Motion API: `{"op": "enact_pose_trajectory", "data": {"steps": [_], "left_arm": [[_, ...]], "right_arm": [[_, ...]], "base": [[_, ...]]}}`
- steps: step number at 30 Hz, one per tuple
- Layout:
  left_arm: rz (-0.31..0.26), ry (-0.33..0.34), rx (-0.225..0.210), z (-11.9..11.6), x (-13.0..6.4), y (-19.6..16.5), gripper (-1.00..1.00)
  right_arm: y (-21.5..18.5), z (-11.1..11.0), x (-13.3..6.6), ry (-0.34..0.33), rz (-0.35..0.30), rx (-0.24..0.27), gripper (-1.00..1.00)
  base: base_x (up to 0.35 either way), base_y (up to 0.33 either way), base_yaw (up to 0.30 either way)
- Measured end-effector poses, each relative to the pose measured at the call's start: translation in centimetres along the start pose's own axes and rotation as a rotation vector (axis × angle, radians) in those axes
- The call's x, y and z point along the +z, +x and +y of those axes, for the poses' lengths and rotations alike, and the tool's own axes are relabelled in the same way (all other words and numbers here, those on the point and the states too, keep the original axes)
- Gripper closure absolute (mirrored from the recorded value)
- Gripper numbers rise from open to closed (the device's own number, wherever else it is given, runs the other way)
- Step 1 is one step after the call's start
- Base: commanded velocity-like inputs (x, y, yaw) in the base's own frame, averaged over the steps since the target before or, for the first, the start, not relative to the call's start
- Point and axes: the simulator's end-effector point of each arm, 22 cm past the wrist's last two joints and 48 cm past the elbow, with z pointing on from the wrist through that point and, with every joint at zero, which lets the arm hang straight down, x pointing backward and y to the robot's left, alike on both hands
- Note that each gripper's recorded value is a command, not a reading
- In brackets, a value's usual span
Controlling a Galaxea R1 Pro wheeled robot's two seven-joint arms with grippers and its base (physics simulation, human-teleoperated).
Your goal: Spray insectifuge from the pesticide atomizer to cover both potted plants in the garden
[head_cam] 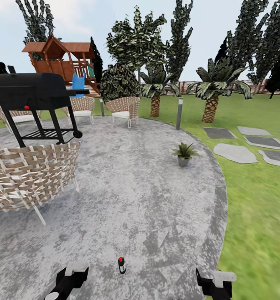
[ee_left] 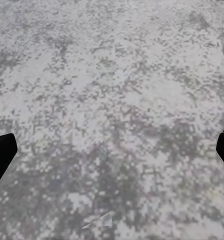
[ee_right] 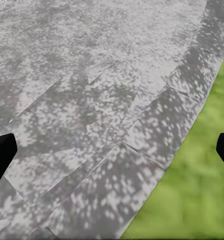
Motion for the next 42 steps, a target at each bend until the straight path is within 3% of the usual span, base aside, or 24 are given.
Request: {"op": "enact_pose_trajectory", "data": {"steps": [17,42], "left_arm": [[-0.001,0.000,0.000,0.01,-0.03,-0.06,-1.00],[-0.003,0.000,-0.001,0.03,-0.01,-0.13,-1.00]], "right_arm": [[-0.35,0.08,0.04,0.000,-0.007,0.004,-1.00],[-0.26,0.08,0.02,0.000,-0.005,0.004,-1.00]], "base": [[0.000,0.001,-0.092],[0.000,0.045,-0.004]]}}
